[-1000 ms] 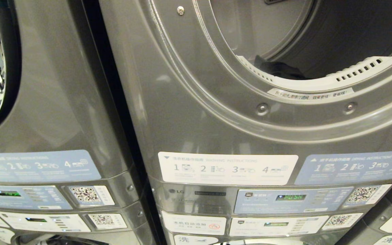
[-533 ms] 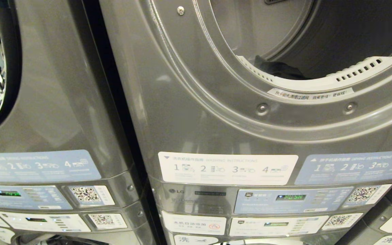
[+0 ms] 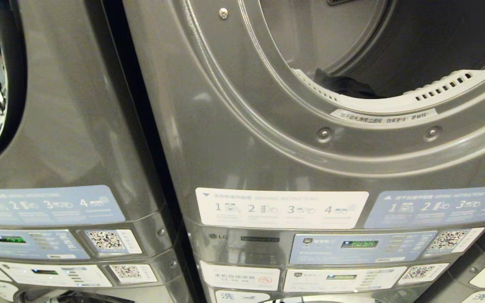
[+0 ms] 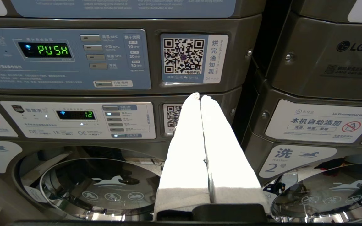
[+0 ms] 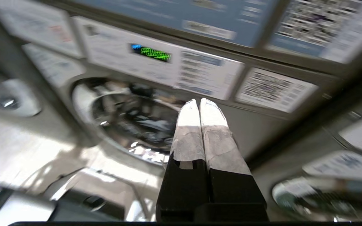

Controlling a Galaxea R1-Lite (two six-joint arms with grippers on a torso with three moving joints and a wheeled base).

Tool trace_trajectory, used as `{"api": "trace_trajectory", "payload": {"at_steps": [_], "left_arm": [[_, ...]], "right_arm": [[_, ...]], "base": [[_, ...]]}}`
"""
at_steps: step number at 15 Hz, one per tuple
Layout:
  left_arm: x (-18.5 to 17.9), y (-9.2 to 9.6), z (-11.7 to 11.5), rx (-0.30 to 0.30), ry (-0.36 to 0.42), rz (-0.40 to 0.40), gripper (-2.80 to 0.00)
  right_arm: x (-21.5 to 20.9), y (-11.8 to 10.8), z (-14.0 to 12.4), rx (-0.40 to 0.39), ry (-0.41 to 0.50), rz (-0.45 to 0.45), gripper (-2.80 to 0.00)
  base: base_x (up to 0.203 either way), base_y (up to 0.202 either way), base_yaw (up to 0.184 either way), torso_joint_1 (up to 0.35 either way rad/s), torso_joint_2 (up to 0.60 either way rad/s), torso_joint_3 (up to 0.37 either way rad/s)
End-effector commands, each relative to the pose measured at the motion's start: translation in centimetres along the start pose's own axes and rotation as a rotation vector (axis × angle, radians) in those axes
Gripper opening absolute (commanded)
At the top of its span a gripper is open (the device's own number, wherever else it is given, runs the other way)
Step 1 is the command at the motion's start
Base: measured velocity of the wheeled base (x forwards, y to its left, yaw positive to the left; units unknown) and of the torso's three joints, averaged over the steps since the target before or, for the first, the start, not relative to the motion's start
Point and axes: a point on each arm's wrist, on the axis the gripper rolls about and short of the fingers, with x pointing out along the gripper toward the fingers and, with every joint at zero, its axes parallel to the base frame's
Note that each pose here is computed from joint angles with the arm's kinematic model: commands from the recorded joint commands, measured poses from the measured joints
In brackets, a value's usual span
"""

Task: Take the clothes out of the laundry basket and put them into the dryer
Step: Close the dryer

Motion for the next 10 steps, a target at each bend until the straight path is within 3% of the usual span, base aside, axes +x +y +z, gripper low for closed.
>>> {"api": "trace_trajectory", "payload": {"at_steps": [1,3,5,6,10], "left_arm": [[0.0,0.0,0.0,0.000,-0.002,0.001,-2.80],[0.0,0.0,0.0,0.000,-0.002,0.001,-2.80],[0.0,0.0,0.0,0.000,-0.002,0.001,-2.80],[0.0,0.0,0.0,0.000,-0.002,0.001,-2.80],[0.0,0.0,0.0,0.001,-0.001,0.001,-2.80]], "right_arm": [[0.0,0.0,0.0,0.023,0.008,-0.104,-2.80],[-0.6,0.2,-0.2,0.029,-0.068,-0.198,-2.80],[-1.7,0.6,-0.8,0.003,-0.222,-0.219,-2.80],[-1.9,0.6,-0.9,0.003,-0.256,-0.224,-2.80],[-1.9,0.6,-0.8,0.066,-0.261,-0.219,-2.80]], "base": [[0.000,0.000,0.000,0.000,0.00,0.000],[0.000,0.000,0.000,0.000,0.00,0.000],[0.000,0.000,0.000,0.000,0.00,0.000],[0.000,0.000,0.000,0.000,0.00,0.000],[0.000,0.000,0.000,0.000,0.00,0.000]]}}
